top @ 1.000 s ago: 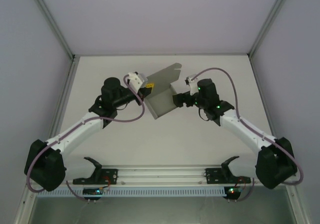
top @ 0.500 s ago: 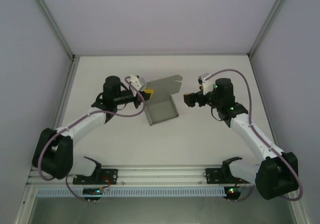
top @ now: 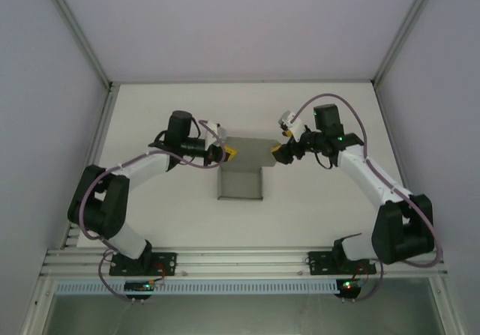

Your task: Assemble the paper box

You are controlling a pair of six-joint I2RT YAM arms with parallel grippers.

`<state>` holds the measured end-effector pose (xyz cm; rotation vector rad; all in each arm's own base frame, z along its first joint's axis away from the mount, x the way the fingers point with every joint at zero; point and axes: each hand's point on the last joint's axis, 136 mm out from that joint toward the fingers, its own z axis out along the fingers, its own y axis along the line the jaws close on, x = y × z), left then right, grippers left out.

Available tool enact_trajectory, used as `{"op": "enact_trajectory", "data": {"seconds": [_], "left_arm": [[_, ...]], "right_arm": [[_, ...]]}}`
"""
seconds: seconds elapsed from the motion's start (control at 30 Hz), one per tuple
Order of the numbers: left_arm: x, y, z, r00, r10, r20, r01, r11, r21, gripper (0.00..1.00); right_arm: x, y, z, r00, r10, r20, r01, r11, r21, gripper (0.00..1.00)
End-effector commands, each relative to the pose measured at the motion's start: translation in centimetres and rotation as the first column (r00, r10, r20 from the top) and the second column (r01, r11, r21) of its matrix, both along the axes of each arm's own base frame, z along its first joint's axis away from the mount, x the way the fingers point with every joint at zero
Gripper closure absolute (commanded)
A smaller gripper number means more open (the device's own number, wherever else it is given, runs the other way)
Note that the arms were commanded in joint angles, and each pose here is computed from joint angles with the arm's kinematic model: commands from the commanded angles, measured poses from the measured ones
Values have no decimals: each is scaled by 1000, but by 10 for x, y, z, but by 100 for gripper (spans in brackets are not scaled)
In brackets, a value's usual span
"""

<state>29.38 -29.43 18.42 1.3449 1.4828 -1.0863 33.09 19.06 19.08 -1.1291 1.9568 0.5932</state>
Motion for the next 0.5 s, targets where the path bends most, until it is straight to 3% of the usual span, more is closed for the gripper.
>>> {"op": "enact_trajectory", "data": {"seconds": [0.0, 0.23, 0.47], "left_arm": [[2, -5, 9, 998, -54, 36, 55, 998, -35, 100], [4, -5, 9, 997, -58, 47, 59, 998, -16, 100], [8, -6, 9, 998, -43, 43, 44, 999, -8, 99]], "right_arm": [[-24, 7, -14, 986, 145, -82, -148, 988, -33, 26], [-17, 14, -26, 973, 177, -146, -183, 983, -30, 46], [-26, 19, -25, 959, 222, -177, -230, 973, -24, 95]]}}
